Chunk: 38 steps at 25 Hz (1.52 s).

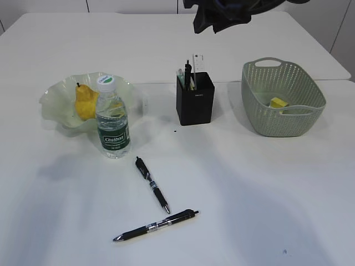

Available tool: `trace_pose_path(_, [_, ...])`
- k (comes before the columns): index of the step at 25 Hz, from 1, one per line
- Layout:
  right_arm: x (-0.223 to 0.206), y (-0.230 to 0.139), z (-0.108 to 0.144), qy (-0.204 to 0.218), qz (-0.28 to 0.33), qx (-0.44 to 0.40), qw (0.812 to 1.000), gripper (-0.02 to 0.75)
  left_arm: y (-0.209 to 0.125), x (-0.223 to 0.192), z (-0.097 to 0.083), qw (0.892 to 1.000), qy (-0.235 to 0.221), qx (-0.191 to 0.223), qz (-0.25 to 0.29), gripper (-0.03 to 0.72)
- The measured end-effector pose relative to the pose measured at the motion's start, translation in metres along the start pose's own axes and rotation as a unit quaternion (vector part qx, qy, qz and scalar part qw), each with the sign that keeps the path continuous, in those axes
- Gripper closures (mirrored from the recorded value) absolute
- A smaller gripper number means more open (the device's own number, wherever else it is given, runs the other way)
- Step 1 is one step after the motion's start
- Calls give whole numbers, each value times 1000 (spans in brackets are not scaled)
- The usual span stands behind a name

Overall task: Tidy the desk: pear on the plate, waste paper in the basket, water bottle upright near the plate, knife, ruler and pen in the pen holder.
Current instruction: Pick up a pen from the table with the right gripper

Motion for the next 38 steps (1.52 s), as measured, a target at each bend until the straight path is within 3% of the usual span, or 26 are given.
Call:
trace_pose_path(7, [10, -23, 64, 61, 81, 49, 994, 435, 0, 0, 0, 1000, 0, 0, 1, 241])
trace_pose_path(16, [-44, -76, 113, 58, 212, 92, 971, 435, -2, 0, 0, 1000, 1, 0, 6, 241])
trace_pose_path(23, [-82, -108, 127, 58, 269, 105, 956, 435, -3, 0, 1, 1000, 2, 0, 10, 241])
trace_pose_path(38, [-108, -131, 129, 56, 305, 107, 945, 435, -3, 0, 1, 1000, 2, 0, 10, 241])
Point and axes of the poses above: a point on each arm's last joint axis where the gripper is mounted, x pointing back along that axis away from the gripper, z along the wrist's bending axis when the last joint is at zero, y = z × x, the point moved 6 cm from there along -x, pointing out along that axis toward the gripper, and after that the axes turned 10 degrees about x, right-handed, at the moved point
